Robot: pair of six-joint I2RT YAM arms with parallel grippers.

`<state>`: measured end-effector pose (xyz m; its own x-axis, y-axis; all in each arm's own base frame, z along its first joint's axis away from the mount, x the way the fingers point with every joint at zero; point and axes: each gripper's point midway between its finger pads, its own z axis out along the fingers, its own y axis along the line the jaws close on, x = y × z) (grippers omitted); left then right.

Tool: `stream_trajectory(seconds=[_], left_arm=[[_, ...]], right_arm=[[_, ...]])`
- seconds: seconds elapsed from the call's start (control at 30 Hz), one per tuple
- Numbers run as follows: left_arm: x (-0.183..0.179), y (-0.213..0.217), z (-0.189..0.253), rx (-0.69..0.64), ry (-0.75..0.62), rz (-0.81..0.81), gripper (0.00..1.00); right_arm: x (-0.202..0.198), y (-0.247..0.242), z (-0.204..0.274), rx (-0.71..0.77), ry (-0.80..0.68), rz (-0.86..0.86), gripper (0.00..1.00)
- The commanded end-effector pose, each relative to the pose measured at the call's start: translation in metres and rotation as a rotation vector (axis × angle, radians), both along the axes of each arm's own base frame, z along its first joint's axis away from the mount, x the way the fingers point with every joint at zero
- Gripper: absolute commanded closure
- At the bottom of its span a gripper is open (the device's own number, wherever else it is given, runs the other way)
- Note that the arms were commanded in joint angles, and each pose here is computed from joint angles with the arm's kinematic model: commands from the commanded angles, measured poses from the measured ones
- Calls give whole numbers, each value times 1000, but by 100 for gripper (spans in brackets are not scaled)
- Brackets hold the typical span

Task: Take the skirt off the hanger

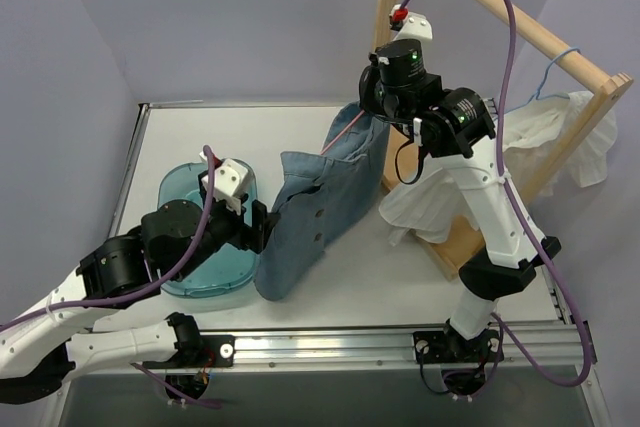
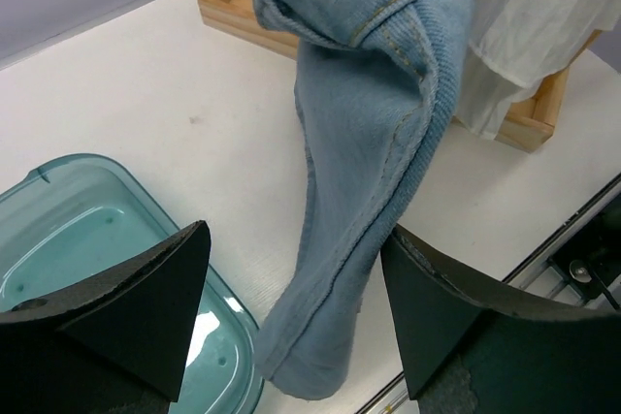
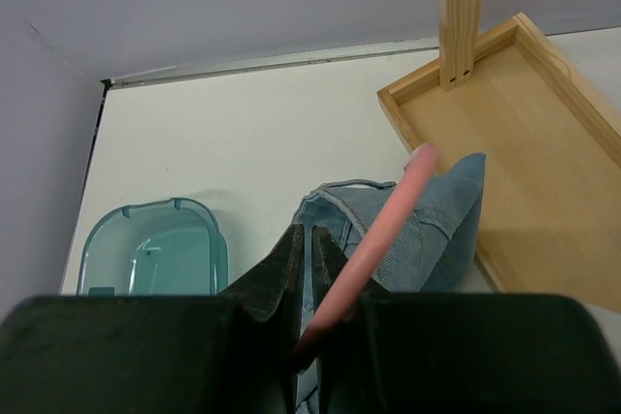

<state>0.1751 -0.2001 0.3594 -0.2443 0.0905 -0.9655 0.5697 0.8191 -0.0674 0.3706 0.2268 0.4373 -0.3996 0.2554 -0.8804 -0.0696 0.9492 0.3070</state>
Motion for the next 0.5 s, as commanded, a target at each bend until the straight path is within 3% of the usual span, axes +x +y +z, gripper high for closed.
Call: stream_trajectory(seconds=[0.0, 0.13, 0.2, 0.23, 0.3, 0.4, 0.47], left_arm=[[-2, -23, 13, -46, -21, -78, 21], [-5, -49, 3, -60, 0, -151, 21], [-2, -53, -2, -47, 13, -145, 27], [-2, -55, -6, -36, 21, -144, 59], [2, -48, -10, -20, 38, -99, 97], [7, -22, -9, -15, 45, 9, 98], [1, -1, 3, -80, 37, 44, 98]], right_arm=[[-10, -7, 45, 109, -101, 0, 100], [-9, -3, 46, 129, -100, 15, 100], [-9, -2, 48, 134, -103, 16, 100], [-8, -2, 48, 135, -102, 16, 100], [-6, -7, 47, 124, -104, 2, 100], [6, -29, 36, 78, -104, -90, 100], [18, -44, 24, 40, -95, -152, 100]])
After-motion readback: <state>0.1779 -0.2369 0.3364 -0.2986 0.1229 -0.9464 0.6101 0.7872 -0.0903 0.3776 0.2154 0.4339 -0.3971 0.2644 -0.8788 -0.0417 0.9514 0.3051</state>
